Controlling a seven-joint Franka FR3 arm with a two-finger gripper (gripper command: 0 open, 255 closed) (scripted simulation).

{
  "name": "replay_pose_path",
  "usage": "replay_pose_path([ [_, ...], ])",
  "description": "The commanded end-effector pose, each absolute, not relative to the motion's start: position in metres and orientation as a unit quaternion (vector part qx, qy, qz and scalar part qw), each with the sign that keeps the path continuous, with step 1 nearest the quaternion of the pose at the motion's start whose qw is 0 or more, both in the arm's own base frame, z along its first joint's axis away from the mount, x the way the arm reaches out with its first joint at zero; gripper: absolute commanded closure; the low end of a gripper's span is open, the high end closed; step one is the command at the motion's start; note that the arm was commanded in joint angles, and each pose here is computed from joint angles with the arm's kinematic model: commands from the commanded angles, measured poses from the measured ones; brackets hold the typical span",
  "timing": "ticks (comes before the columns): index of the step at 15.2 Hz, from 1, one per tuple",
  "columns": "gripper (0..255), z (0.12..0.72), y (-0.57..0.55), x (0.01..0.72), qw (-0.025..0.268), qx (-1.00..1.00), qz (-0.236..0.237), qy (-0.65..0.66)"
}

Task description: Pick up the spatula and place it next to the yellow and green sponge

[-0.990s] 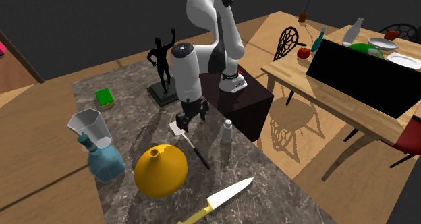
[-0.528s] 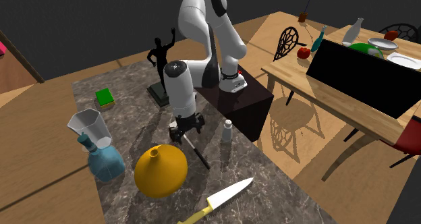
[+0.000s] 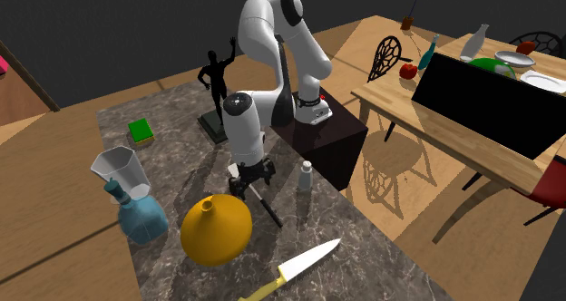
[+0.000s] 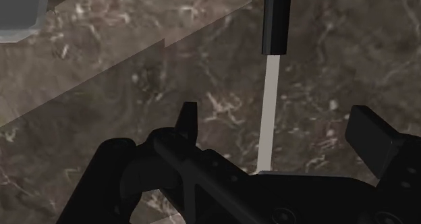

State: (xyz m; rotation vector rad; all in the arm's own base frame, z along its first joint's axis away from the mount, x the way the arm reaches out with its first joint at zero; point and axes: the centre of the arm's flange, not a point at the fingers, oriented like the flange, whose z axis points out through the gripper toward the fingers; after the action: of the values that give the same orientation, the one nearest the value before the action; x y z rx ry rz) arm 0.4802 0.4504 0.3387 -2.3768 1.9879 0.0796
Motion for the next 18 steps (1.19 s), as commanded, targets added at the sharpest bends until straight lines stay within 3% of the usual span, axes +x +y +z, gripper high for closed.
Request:
replay_pose_path([
  [1,0,0.338,0.451,0.48,0.021,-0.767,0.026,0.641],
  [4,0,0.339,0.451,0.48,0.021,-0.767,0.026,0.641],
  [5,255,0.339,0.451,0.48,0.021,-0.767,0.026,0.641],
  [18,255,0.36,0.451,0.48,0.021,-0.767,0.026,0.641],
])
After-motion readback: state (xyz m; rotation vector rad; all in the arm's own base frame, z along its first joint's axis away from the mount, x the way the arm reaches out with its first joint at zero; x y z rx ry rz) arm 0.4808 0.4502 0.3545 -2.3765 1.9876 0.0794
